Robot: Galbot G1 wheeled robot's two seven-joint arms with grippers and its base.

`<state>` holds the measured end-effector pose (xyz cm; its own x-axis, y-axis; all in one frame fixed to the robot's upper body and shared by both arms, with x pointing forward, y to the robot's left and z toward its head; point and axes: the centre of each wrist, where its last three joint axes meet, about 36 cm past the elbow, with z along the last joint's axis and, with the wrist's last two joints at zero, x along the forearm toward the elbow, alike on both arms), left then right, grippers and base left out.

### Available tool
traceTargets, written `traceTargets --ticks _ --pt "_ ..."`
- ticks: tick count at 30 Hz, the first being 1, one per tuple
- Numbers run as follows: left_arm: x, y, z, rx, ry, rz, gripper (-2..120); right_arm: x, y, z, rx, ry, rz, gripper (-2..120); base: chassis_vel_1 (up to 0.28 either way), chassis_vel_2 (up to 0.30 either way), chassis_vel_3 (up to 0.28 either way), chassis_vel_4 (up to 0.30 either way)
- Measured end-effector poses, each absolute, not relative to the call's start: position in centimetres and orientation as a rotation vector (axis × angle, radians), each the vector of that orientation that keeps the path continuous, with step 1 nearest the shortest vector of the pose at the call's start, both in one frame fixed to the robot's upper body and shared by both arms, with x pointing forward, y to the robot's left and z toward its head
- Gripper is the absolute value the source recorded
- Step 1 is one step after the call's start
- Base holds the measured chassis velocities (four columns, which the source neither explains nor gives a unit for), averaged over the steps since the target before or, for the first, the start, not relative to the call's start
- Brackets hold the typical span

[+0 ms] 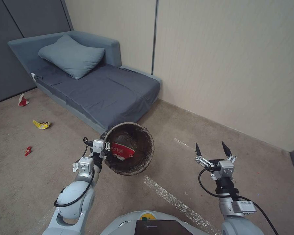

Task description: Pick up the trash bin, then pick up the garbage from the floor and place it into the trash bin.

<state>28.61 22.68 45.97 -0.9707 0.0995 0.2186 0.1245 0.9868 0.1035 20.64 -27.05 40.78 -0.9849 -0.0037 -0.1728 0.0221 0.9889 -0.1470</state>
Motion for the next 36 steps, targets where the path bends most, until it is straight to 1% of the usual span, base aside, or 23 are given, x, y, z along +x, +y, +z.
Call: traceTargets --ticks 36 --pt "28.6 22.5 45.8 -0.165 -2.919 -0.171 3 21.7 -26.9 40.8 0.018 2.961 -0.216 100 0.049 0.048 0.044 0.045"
